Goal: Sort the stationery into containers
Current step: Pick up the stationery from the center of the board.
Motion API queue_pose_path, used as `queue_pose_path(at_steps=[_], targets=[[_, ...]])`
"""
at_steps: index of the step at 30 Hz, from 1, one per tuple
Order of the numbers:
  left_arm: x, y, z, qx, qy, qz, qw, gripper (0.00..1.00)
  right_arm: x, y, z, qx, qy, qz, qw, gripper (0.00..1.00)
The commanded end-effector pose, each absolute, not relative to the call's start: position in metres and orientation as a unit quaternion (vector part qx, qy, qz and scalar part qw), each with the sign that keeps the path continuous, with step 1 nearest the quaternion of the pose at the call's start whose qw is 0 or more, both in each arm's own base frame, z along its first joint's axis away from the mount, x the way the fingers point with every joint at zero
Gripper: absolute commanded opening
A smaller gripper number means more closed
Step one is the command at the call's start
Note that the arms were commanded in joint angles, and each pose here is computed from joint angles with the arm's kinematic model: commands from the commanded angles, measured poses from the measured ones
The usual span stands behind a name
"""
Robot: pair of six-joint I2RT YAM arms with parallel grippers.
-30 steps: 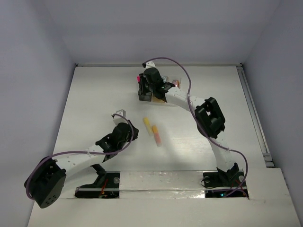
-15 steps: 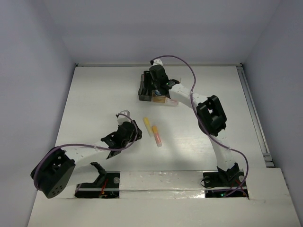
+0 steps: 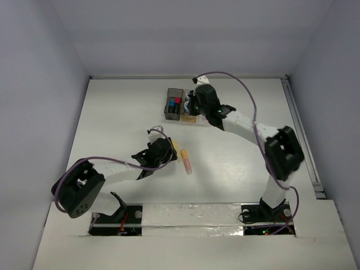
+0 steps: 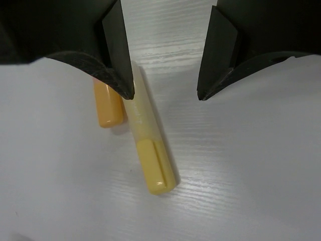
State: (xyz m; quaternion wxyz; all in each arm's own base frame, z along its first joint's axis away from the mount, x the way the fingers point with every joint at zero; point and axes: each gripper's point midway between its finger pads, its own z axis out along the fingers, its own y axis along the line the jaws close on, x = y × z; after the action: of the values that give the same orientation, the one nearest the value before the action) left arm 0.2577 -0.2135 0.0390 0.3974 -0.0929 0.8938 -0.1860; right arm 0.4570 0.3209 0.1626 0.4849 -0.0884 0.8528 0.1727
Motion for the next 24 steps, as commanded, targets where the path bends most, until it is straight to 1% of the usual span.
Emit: queue_pose_path(at_steps=[1,3,4,8,9,10,12,13,15,19,22,23,24], targets=[[0.278,-0.227,0.06,-0.115,0.876,-0.198,0.425,0.5,0.42,0.303,0.216,-0.096,0.806,0.217,0.542,0.0],[0.281,-0.228,0.058,-0.117,0.877,-0.192,0.424,0.51,0.397,0.29,0.201,-0.107,0.817,0.216,0.523,0.0],[0.286,-0.23,0.057,-0.119,0.878,-0.185,0.425,0.51,0.376,0.278,0.187,-0.114,0.825,0.215,0.509,0.01],[0.291,-0.236,0.044,-0.116,0.886,-0.167,0.417,0.51,0.325,0.263,0.157,-0.133,0.839,0.249,0.466,0.08],[0.293,-0.237,0.044,-0.117,0.888,-0.159,0.415,0.51,0.313,0.265,0.153,-0.136,0.84,0.269,0.452,0.15],[0.294,-0.236,0.037,-0.116,0.892,-0.147,0.411,0.5,0.306,0.262,0.148,-0.135,0.842,0.275,0.444,0.2],[0.296,-0.237,0.033,-0.118,0.893,-0.143,0.41,0.5,0.285,0.26,0.135,-0.137,0.848,0.295,0.419,0.35],[0.297,-0.238,0.028,-0.117,0.895,-0.14,0.407,0.48,0.279,0.26,0.133,-0.137,0.848,0.304,0.413,0.49],[0.297,-0.238,0.023,-0.114,0.9,-0.13,0.401,0.46,0.264,0.26,0.122,-0.139,0.851,0.322,0.39,0.57],[0.3,-0.231,0.018,-0.117,0.901,-0.106,0.404,0.35,0.25,0.261,0.11,-0.142,0.852,0.342,0.369,0.58],[0.299,-0.222,0.015,-0.118,0.903,-0.083,0.405,0.29,0.242,0.261,0.1,-0.142,0.858,0.344,0.354,0.58],[0.298,-0.219,0.013,-0.117,0.903,-0.075,0.405,0.28,0.242,0.264,0.101,-0.144,0.855,0.35,0.355,0.59],[0.298,-0.218,0.013,-0.114,0.904,-0.072,0.406,0.28,0.24,0.266,0.1,-0.146,0.855,0.357,0.348,0.68]])
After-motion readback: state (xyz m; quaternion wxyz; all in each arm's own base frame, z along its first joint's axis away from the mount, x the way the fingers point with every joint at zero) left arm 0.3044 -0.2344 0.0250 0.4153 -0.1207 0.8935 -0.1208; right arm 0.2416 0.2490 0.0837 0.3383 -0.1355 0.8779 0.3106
